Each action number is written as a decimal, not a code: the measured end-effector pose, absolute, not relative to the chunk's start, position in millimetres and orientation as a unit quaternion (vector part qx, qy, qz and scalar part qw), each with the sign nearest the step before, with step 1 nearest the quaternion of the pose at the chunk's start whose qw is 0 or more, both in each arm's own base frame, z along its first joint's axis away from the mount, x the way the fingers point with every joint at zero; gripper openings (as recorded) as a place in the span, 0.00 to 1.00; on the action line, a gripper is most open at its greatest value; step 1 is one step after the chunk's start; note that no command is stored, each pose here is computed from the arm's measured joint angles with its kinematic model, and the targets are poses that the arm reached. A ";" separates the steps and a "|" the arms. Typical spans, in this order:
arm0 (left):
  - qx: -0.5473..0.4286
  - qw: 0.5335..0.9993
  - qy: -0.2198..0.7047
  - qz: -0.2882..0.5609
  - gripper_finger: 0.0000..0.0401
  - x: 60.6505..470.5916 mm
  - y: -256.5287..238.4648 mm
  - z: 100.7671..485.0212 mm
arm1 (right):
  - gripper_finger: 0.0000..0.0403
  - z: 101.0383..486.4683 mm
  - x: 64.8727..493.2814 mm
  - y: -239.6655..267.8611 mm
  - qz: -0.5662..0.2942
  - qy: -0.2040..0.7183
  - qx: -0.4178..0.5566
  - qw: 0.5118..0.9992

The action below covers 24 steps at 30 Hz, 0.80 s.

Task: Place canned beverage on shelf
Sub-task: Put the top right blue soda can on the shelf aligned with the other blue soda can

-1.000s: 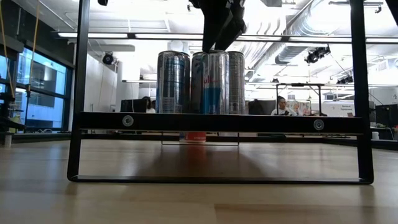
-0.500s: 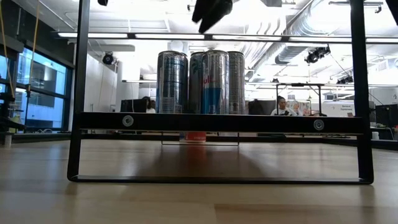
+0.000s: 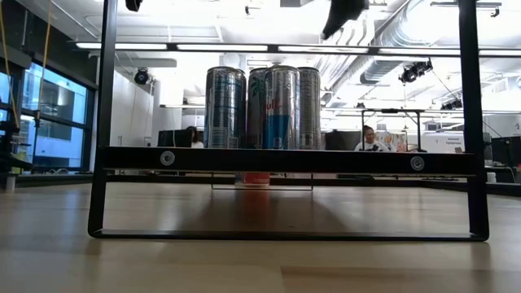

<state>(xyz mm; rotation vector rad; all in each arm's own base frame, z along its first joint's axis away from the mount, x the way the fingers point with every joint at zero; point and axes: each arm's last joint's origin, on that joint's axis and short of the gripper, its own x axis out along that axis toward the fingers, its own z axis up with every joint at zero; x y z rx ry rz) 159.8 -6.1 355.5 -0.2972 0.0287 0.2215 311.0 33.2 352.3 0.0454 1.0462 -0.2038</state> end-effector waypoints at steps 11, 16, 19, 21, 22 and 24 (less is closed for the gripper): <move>-0.148 0.983 0.015 0.110 0.73 159.9 -6.0 355.4 | 0.03 260.4 257.3 26.0 -0.228 0.267 0.530 0.772; -0.148 0.983 0.015 0.110 0.73 159.9 -6.0 355.4 | 0.01 231.2 263.7 26.0 -0.219 0.165 0.642 0.716; -0.147 0.983 0.016 0.111 0.73 159.8 -6.0 355.1 | 0.00 217.7 262.2 24.3 -0.232 0.129 0.668 0.695; -0.147 0.983 0.017 0.111 0.73 159.7 -6.0 355.0 | 0.00 209.5 258.3 23.2 -0.250 0.123 0.676 0.682; -0.147 0.983 0.019 0.111 0.73 159.8 -6.0 354.6 | 0.00 206.0 256.6 22.9 -0.257 0.122 0.677 0.678; -0.147 0.983 0.019 0.111 0.73 159.8 -6.0 354.6 | 0.00 202.7 255.3 22.5 -0.257 0.116 0.683 0.674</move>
